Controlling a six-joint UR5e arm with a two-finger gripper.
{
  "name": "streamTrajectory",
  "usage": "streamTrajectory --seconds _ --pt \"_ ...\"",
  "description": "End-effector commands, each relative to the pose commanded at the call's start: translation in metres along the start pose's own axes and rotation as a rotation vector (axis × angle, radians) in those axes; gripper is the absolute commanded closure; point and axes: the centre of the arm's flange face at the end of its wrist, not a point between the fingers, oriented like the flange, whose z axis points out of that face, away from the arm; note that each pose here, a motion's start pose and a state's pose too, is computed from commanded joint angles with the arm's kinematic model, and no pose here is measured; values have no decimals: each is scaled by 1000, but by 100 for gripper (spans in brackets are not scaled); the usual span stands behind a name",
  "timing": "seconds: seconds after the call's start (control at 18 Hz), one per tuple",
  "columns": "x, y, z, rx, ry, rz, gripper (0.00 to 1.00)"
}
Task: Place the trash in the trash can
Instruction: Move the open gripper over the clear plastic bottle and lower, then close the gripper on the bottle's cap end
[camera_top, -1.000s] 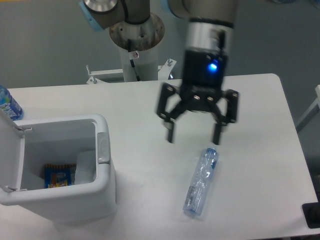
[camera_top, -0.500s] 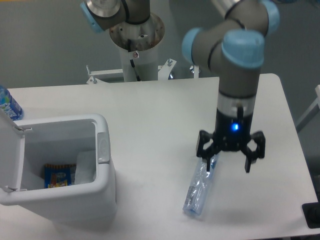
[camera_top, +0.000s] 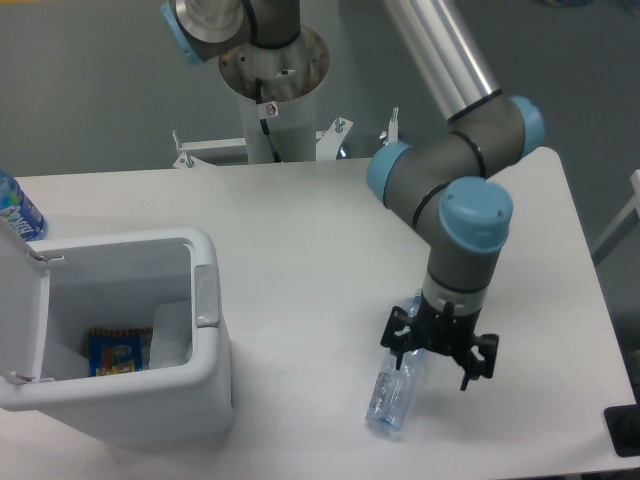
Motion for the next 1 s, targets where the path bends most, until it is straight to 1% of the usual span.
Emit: streamTrajectory --seconds 0.11,0.22,0.33,0.44,0.83,0.89,1.0 --pt "5 0 15 -12 19 -12 0" --pt "13 -6 32 -20 37 -45 0" --pt "10 -7 43 -4 17 -74 0" --pt "10 -5 54 -5 17 -74 0" --pt "9 -4 61 -9 18 -75 0" --pt "9 -3 61 -9 18 -76 7" --pt "9 -2 62 -11 18 -75 25"
